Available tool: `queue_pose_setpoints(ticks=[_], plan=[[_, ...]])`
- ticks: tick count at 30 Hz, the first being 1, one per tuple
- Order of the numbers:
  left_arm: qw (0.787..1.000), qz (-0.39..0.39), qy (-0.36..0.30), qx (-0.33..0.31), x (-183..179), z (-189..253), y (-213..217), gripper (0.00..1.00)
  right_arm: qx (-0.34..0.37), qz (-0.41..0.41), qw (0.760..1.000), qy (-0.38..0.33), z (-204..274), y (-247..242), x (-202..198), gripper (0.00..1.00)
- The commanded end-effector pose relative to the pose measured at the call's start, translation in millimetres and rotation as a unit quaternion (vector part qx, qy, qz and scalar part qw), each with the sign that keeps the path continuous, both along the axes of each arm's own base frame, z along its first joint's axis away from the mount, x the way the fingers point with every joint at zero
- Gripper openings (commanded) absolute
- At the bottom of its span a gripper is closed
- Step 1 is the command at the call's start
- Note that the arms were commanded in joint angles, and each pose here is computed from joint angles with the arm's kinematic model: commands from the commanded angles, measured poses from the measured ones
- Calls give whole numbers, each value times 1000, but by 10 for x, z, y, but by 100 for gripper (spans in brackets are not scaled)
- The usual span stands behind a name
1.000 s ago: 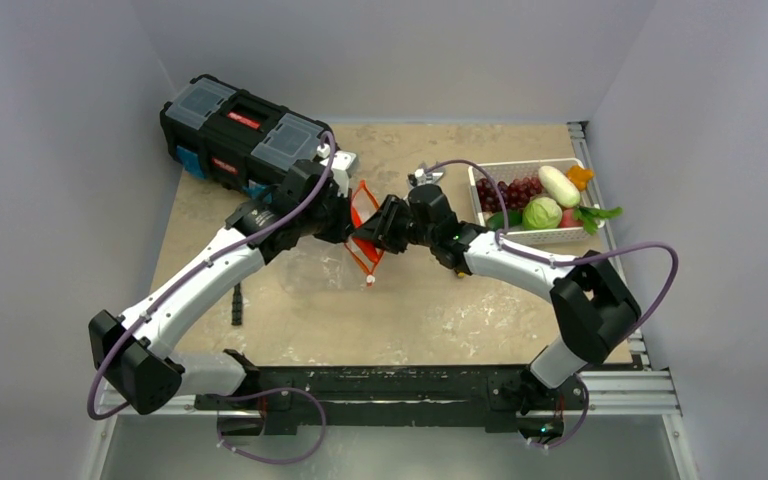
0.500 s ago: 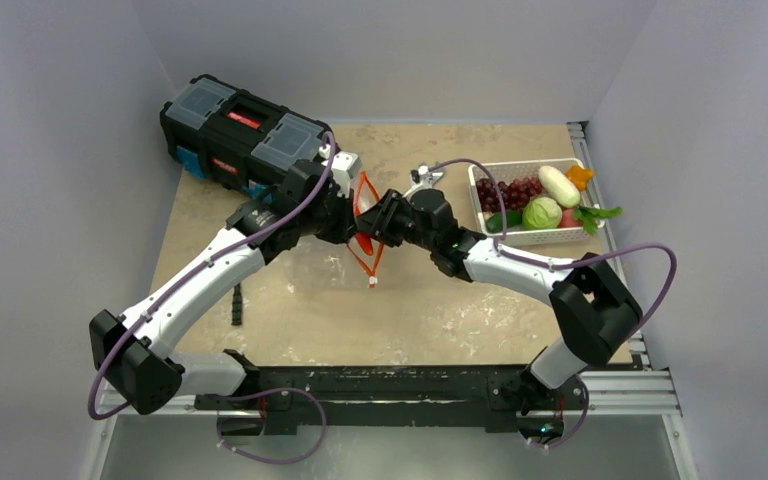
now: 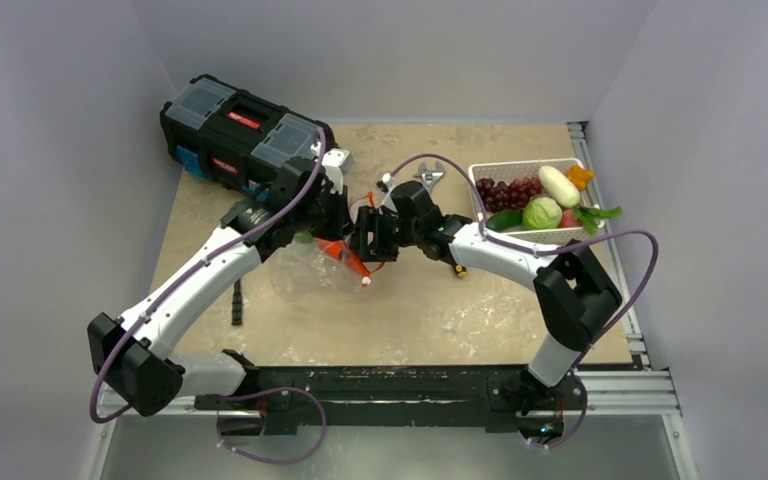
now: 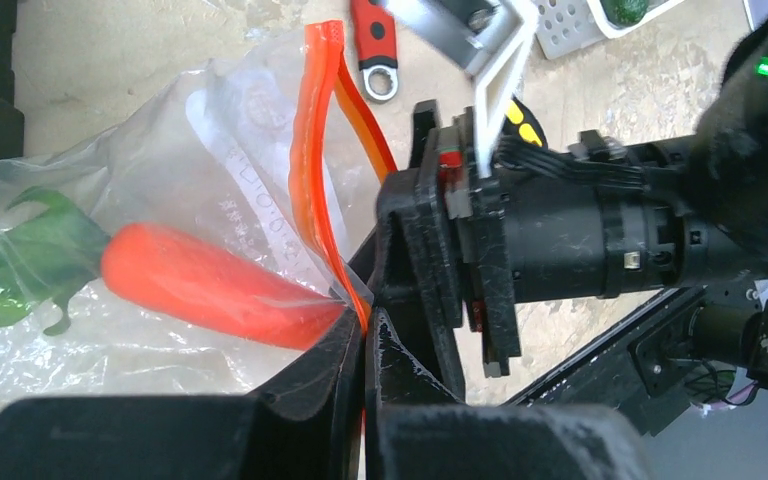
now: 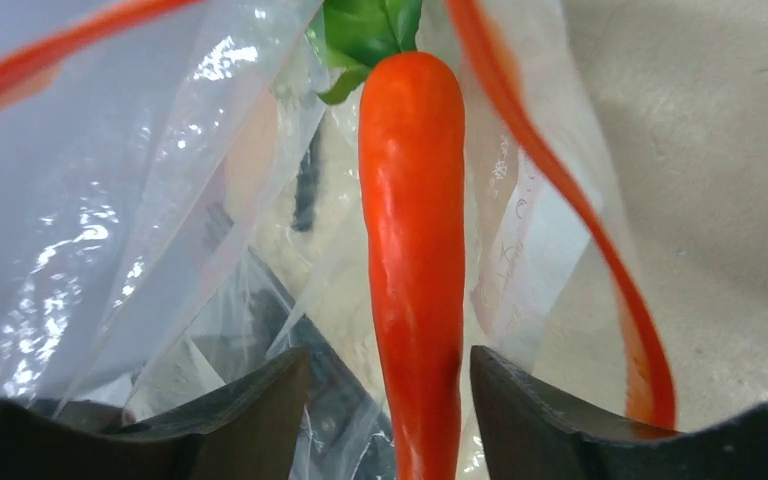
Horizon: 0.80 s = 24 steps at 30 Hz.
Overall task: Place the food in the zip-top bag and seal the zipper
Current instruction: Place the fake vegetable in the zipper food storage bag.
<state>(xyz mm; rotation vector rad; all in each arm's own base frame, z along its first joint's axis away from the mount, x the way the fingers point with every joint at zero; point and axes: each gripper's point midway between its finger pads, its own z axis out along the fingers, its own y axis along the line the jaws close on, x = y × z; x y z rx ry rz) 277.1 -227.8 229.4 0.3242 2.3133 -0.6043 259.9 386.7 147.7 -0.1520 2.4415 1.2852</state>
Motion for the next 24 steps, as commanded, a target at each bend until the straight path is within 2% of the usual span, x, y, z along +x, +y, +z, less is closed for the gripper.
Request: queue_pose_setpoints(ticks=[1, 7, 14, 20, 24], plan=[[999, -2, -21, -36, 44, 167, -63, 0, 0, 132, 991, 9, -7, 113, -305, 57], [999, -4, -18, -38, 41, 156, -73, 0, 5, 175, 985, -4, -144, 186, -325, 58], [999, -4, -16, -40, 38, 140, -83, 0, 57, 152, 986, -40, -99, 343, -183, 60], [999, -3, -13, -38, 44, 116, -86, 0, 125, 151, 979, -55, 70, 438, -192, 44], [999, -2, -13, -37, 53, 107, -86, 0, 140, 162, 975, -52, 120, 466, -229, 34]])
